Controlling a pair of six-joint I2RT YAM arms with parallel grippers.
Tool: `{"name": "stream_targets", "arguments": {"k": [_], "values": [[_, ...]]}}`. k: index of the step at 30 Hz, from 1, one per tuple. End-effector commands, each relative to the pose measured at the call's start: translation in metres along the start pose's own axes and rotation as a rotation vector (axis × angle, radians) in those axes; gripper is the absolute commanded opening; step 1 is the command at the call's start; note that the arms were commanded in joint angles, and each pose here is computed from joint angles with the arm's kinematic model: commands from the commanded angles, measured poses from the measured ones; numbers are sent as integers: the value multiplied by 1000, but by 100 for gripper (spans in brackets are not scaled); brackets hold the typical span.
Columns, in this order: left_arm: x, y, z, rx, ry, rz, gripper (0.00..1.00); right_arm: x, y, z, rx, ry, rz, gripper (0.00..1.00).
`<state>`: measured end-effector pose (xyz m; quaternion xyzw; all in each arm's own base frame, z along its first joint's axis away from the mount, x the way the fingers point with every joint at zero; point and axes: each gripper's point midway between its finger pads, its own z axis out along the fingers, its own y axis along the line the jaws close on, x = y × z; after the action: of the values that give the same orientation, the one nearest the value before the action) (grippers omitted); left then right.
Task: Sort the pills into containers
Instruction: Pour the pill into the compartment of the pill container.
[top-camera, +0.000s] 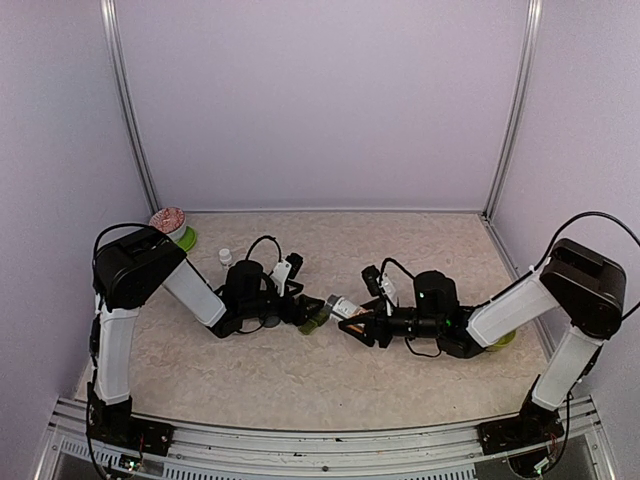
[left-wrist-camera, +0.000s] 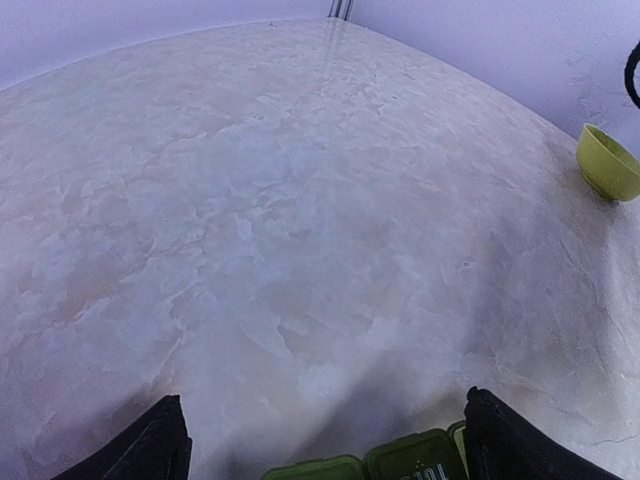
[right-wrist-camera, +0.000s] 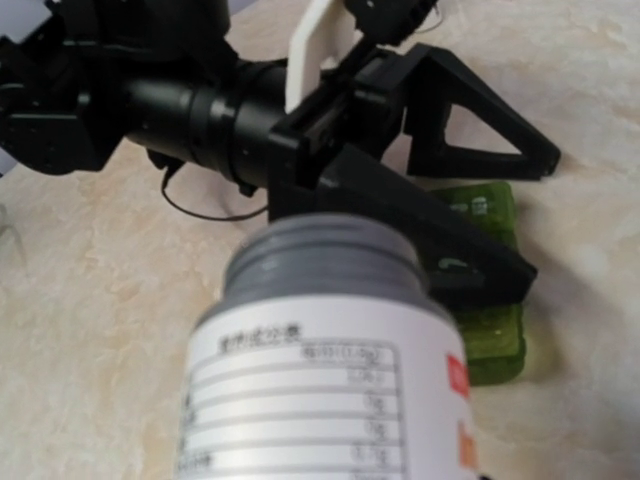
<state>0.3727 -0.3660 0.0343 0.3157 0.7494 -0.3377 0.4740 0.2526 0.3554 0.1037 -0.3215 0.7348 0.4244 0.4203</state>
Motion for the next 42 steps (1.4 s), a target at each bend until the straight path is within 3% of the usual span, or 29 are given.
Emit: {"name": "stream_targets", "arguments": {"k": [1,42], "values": [[22,0,1,-2,60,-18,92,-10,-5,8,2,-31,-18,15],[21,3,0,4,55,-31,91,23,-38,36,48,76,25,14]]}}
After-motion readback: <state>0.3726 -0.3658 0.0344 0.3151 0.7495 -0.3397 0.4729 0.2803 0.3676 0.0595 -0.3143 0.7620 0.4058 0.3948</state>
